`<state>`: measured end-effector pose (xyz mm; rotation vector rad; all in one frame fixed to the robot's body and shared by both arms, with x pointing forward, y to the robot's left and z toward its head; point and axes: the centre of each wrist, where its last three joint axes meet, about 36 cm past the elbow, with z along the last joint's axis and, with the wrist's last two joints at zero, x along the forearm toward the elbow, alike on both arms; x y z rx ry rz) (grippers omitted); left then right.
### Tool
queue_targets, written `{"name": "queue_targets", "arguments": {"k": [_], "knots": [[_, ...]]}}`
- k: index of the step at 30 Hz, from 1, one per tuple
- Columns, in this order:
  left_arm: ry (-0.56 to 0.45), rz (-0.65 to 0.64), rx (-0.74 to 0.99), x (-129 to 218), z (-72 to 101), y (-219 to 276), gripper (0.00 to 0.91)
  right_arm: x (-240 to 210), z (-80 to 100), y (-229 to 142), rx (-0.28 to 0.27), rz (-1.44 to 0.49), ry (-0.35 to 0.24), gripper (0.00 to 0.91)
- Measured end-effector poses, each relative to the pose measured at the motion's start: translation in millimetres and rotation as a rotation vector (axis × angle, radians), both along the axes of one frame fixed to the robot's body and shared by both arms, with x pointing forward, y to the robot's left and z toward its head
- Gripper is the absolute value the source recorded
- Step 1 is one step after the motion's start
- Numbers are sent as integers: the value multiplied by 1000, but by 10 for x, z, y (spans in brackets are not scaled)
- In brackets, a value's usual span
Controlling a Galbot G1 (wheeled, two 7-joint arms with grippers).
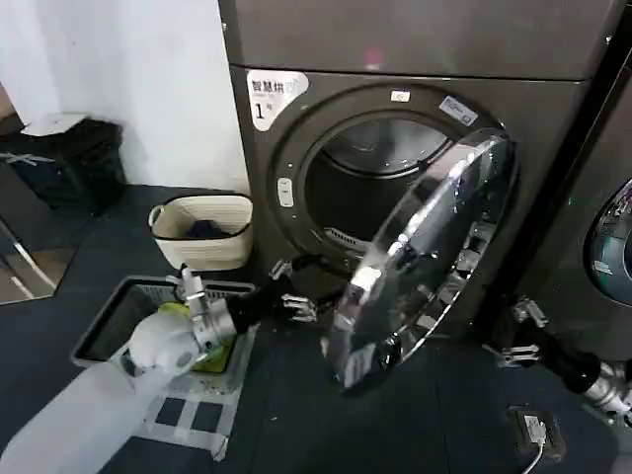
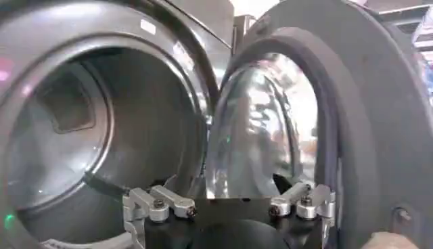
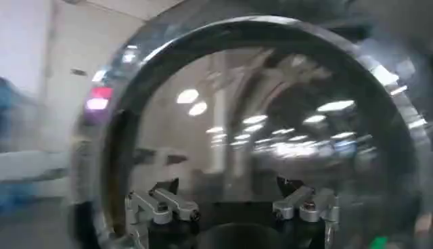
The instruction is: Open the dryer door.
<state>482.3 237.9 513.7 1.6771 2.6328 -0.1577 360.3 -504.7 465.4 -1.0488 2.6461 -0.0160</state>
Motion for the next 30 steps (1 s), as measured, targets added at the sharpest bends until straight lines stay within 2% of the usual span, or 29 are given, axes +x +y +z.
{"name": "queue_targets", "arguments": {"k": [11, 15, 19, 23, 30], "knots": [[-3, -60, -15, -100, 33, -202, 907, -538, 203, -249, 29, -288, -48, 907], [-1, -82, -16, -129, 17, -287, 907, -735, 274, -306, 63, -432, -89, 907], [-1, -104, -19, -134, 0, -386, 907, -907, 347, -332, 84, -565, -103, 907], [3, -121, -20, -120, -29, -476, 907, -1053, 447, -337, 82, -707, -130, 907], [9, -162, -25, -79, -68, -687, 907, -1301, 601, -486, 122, -955, -129, 907]]}}
